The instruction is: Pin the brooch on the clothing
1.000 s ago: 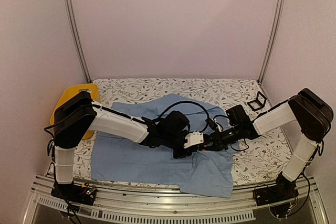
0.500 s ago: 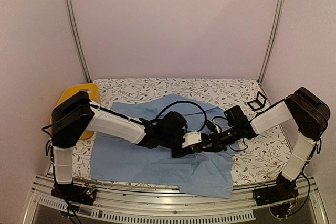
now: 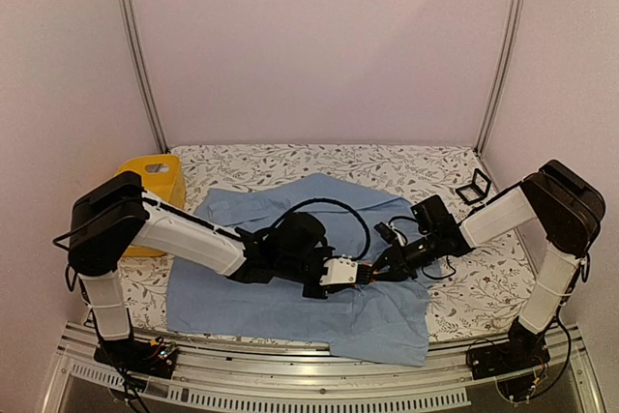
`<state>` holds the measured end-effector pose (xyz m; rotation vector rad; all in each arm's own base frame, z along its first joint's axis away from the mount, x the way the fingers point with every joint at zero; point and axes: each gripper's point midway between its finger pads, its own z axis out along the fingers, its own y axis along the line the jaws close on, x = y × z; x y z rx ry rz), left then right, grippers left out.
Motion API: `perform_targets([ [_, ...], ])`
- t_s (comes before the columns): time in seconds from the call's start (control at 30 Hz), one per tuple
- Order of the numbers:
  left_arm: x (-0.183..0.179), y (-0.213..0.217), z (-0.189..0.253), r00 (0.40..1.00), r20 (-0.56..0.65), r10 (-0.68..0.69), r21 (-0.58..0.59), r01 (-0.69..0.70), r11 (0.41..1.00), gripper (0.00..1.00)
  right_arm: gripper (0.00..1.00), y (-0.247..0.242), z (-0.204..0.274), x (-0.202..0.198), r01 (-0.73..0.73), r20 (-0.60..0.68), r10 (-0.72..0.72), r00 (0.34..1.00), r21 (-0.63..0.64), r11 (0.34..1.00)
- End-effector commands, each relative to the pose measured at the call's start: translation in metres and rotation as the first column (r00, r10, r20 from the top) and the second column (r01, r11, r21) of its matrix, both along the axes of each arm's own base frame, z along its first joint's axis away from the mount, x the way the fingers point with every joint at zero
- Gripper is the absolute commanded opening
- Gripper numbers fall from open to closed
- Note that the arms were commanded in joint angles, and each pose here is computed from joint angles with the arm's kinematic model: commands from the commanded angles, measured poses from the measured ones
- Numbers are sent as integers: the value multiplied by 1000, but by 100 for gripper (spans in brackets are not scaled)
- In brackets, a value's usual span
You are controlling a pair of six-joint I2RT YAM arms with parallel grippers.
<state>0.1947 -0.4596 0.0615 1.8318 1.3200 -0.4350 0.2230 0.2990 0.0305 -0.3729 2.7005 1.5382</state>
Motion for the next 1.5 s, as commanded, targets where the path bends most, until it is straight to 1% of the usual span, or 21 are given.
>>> perform_targets([
  [0.0,-24,-15,-11,978,83,-193,8,193,981,23,0,3,-4,-4,-20,-17,20,1000,-3,1000],
  [0.1,-31,-14,-23,960,104,-260,31,259,966,24,0,3,-3,-3,-21,-10,21,1000,0,1000],
  [0.17,-30,-15,-32,957,112,-269,55,264,963,24,0,4,-3,-2,-22,-6,22,1000,5,1000],
  [0.23,-28,-16,-40,957,122,-264,73,257,964,23,0,5,-3,-2,-25,-8,25,1000,8,1000],
  [0.3,-22,-17,-41,960,152,-237,67,229,971,21,0,5,-3,-2,-26,-10,26,1000,10,1000],
  [0.53,-3,-18,-39,959,240,-152,63,141,988,20,0,4,-5,-4,-26,-15,26,1000,7,1000],
  [0.63,-4,-17,-42,956,248,-160,73,146,987,21,0,4,-4,-4,-26,-13,26,1000,10,1000],
  [0.77,-9,-11,-53,947,250,-201,123,175,977,25,0,5,-2,-3,-26,-7,26,1000,17,1000],
  [0.9,-4,-6,-58,928,305,-213,175,165,971,26,0,5,0,-3,-26,-8,26,1000,21,999],
  [1.03,4,-12,-48,901,397,-177,128,137,982,28,0,6,3,-4,-27,-10,27,1000,29,999],
  [1.13,1,-18,-41,882,441,-165,87,141,986,28,0,5,1,-5,-21,-14,22,1000,27,999],
  [1.27,-9,-14,-48,887,423,-185,87,163,983,33,0,4,-1,-6,-17,-17,17,1000,26,1000],
  [1.37,-16,-17,-44,905,390,-170,29,173,985,35,0,5,0,-6,-17,-15,18,1000,31,999],
  [1.47,-16,-22,-37,914,381,-139,-28,161,987,40,0,5,0,-6,-17,-14,17,1000,33,999],
])
